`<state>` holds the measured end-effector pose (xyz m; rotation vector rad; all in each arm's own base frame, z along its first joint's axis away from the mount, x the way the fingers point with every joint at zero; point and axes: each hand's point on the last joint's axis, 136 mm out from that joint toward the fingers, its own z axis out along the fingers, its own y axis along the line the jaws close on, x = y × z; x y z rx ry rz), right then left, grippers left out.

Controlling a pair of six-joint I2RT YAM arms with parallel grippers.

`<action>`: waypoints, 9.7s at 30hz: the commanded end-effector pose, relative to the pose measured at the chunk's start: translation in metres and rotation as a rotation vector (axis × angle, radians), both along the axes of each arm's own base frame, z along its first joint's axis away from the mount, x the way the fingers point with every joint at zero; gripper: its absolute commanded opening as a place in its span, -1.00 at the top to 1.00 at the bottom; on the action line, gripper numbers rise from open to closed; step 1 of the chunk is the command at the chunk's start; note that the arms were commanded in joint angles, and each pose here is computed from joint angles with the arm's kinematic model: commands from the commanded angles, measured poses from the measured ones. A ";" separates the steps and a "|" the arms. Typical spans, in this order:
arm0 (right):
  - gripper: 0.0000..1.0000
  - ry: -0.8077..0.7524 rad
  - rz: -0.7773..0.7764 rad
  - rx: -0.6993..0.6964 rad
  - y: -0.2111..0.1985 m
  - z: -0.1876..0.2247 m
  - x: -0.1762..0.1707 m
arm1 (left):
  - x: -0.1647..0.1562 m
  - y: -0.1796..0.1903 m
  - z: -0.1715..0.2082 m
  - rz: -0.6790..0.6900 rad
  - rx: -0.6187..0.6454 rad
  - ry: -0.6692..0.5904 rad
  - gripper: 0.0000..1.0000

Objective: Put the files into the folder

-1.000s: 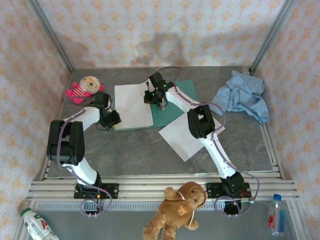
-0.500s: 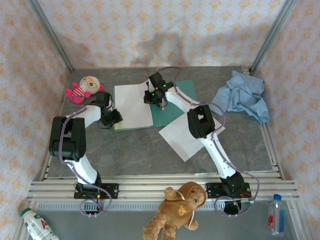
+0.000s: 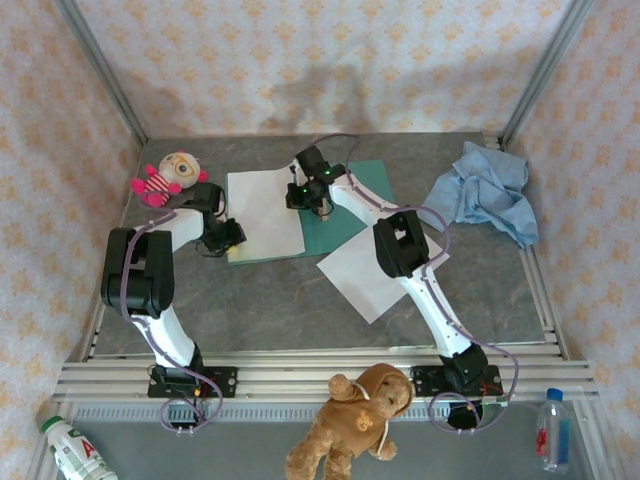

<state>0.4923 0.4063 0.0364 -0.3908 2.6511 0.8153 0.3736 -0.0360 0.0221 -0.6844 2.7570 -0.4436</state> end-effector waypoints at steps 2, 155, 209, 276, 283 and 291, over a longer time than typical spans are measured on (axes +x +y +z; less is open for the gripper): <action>0.90 -0.039 0.050 -0.012 0.001 0.033 -0.011 | 0.007 -0.001 0.003 -0.009 0.006 -0.009 0.51; 0.33 0.108 -0.559 -0.153 -0.189 -0.015 -0.011 | 0.132 -0.049 0.062 -0.053 0.137 -0.108 0.01; 0.32 0.147 -0.524 -0.068 -0.175 0.019 -0.035 | -0.002 -0.022 0.000 -0.085 0.165 0.102 0.13; 0.33 0.147 -0.543 -0.083 -0.238 0.006 -0.045 | 0.066 -0.208 0.018 -0.304 0.467 -0.067 0.62; 0.33 0.153 -0.541 -0.079 -0.237 0.006 -0.046 | 0.066 -0.208 0.021 -0.304 0.470 -0.072 0.62; 0.33 0.155 -0.541 -0.079 -0.237 0.006 -0.047 | 0.068 -0.208 0.026 -0.302 0.471 -0.082 0.57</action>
